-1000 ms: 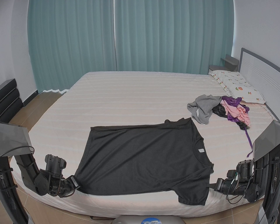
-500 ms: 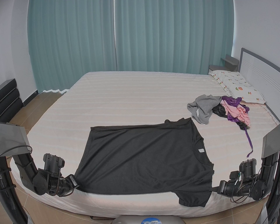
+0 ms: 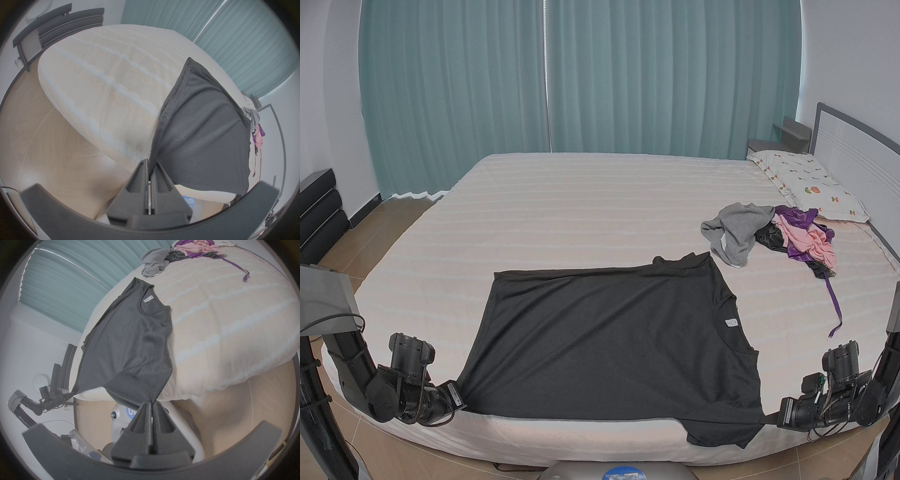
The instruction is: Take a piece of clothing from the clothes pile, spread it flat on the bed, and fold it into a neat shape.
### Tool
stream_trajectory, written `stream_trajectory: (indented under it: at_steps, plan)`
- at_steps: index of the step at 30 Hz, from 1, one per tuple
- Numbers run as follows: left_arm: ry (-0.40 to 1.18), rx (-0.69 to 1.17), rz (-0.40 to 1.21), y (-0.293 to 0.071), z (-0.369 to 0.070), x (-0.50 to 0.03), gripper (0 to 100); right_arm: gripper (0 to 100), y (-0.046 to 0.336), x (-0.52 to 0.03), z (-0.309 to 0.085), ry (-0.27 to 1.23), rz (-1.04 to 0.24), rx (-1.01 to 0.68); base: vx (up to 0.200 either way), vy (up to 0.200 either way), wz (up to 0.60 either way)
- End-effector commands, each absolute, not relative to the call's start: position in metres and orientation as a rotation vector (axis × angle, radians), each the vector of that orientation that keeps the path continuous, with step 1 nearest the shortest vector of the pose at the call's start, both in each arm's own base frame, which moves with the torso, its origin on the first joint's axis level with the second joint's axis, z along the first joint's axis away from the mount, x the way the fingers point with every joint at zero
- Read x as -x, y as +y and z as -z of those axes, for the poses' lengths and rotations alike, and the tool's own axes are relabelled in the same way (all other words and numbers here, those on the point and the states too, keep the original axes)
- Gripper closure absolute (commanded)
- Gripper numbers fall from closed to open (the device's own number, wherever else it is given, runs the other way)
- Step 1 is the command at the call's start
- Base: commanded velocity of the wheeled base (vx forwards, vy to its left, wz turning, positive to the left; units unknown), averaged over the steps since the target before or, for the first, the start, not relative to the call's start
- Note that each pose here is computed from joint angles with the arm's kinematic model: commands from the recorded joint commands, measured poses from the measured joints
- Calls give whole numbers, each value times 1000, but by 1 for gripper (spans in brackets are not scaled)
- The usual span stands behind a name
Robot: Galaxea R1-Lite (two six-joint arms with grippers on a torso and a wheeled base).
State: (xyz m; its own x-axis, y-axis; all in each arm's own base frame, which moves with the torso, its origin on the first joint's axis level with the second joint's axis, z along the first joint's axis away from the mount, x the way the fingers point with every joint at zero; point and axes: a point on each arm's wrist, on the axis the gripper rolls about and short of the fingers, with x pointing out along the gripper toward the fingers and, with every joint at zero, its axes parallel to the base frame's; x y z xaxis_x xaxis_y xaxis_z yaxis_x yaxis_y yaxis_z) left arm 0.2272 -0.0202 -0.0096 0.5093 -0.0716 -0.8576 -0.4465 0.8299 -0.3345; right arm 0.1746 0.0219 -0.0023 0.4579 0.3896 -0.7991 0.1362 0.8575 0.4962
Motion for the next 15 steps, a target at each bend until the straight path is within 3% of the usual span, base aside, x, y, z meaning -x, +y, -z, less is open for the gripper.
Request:
stream_trajectory:
  at_steps: [1,15]
  plan:
    - [1036,550,-242,-20,10,-222,100,100,20,-166,-5,1088,-145,-505,0,0,0]
    - [1109,434,-197,-19,15,-201,100,100,18,-141,-15,1190,-136,-446,0,0,0]
